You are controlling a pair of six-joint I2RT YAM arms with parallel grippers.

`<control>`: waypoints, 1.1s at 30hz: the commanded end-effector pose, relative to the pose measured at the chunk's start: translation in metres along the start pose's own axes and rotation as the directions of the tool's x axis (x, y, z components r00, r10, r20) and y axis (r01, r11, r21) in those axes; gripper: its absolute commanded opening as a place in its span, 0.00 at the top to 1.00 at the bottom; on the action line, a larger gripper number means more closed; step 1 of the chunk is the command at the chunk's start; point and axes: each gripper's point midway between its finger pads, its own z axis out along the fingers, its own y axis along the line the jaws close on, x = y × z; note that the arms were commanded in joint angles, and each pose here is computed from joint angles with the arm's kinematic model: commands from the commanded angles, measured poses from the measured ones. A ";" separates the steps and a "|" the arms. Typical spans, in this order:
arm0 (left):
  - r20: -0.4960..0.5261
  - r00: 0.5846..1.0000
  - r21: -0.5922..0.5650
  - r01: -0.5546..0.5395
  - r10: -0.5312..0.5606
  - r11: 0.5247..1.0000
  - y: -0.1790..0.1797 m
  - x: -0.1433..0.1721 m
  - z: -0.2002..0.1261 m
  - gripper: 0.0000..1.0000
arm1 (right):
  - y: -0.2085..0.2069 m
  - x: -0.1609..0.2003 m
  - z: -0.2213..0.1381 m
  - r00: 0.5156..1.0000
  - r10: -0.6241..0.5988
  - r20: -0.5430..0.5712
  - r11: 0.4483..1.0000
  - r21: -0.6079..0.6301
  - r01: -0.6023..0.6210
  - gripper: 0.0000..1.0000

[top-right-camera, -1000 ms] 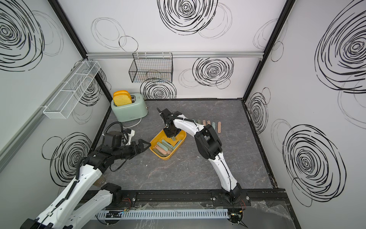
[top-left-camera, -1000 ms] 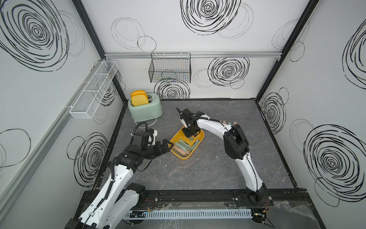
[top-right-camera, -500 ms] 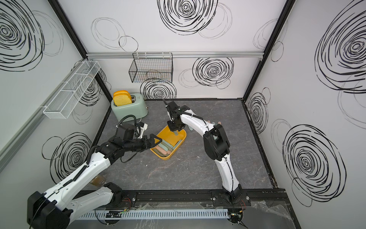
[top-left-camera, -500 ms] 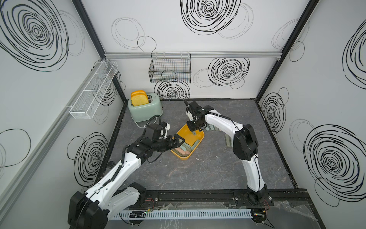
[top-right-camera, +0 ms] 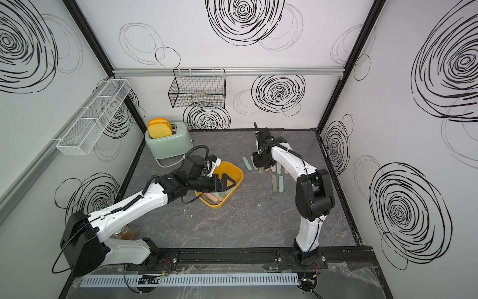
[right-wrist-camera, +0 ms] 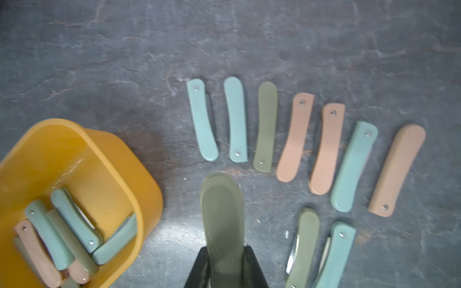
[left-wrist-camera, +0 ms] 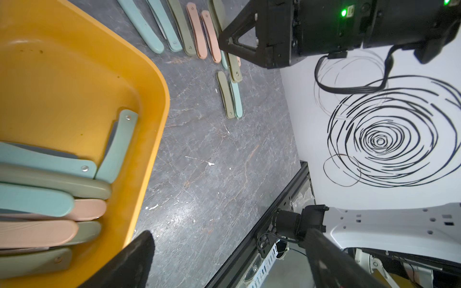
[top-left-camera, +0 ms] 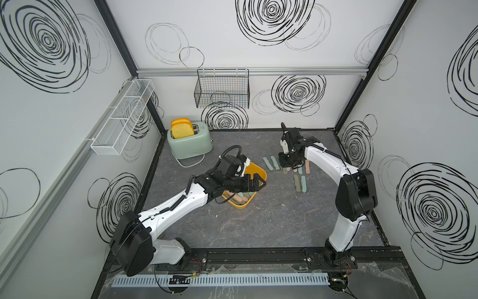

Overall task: Take the fruit knife out of the storage box
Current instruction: Place the fruit knife at the center of the board.

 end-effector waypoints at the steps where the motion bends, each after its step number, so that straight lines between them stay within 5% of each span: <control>1: 0.006 0.999 0.048 -0.050 0.050 0.998 -0.023 -0.004 0.012 0.02 | -0.017 0.017 0.004 1.000 0.009 -0.008 1.000 0.010 -0.009 0.82; 11: -0.090 0.993 0.049 -0.079 0.083 0.996 -0.027 0.028 0.039 0.02 | -0.031 0.058 0.036 0.995 0.046 -0.087 0.999 0.009 -0.045 0.82; 28: -0.079 0.993 0.016 -0.083 0.084 0.996 -0.019 0.026 0.029 0.02 | -0.046 0.059 0.075 0.987 0.052 -0.154 0.998 0.043 -0.046 0.80; 33: -0.068 0.995 0.010 -0.077 0.078 0.997 -0.015 0.025 0.025 0.02 | -0.044 0.056 0.074 0.987 0.052 -0.153 0.998 0.034 -0.047 0.64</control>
